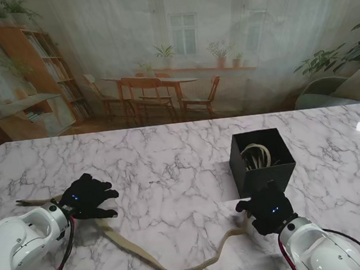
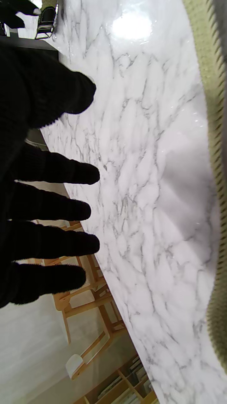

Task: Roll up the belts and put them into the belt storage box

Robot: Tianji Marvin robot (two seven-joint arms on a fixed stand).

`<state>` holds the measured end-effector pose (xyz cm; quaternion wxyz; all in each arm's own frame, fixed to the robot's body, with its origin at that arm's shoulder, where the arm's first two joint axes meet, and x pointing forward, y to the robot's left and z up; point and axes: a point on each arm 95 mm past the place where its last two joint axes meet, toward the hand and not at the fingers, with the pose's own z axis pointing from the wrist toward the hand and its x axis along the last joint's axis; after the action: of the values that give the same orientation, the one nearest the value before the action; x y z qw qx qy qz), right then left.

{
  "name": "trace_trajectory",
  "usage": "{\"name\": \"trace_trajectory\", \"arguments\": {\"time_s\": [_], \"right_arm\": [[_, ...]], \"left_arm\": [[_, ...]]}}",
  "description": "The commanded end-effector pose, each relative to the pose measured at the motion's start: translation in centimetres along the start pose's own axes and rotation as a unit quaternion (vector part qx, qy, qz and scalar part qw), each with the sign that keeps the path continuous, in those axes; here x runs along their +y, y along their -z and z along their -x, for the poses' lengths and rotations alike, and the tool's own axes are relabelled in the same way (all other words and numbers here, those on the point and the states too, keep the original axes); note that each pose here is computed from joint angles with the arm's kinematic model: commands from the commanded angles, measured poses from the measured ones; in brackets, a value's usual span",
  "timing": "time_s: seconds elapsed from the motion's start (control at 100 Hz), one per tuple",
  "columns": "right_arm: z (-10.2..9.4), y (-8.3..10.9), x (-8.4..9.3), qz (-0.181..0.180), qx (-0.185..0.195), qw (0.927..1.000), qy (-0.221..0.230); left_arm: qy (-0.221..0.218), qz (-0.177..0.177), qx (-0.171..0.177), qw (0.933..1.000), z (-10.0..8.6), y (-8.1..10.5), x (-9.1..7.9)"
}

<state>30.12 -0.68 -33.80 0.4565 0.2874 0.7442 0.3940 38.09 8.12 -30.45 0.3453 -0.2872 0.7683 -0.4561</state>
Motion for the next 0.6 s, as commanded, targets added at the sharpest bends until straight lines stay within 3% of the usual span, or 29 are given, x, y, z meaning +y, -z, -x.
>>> {"name": "trace_trajectory", "arguments": {"time_s": [0.0,0.31,0.59], "right_arm": [[-0.2,-0.4,-0.6,-0.005,0.009,0.9999,-0.002],[-1.3,-2.4,-1.3,0.039,0.034,0.9986,-0.011],[-2.2,-3.0,-1.1,0.061,0.025,0.9953,-0.071]], "left_arm": [[0.001,-0.009,-0.002,1.0000,0.0,-0.1,-0.7],[0.033,-0.039,-0.017,0.9985,-0.6,-1.5,-1.8],[0.050,-0.053,-0.012,0.9973,-1.0,-2.4,-2.7]]}}
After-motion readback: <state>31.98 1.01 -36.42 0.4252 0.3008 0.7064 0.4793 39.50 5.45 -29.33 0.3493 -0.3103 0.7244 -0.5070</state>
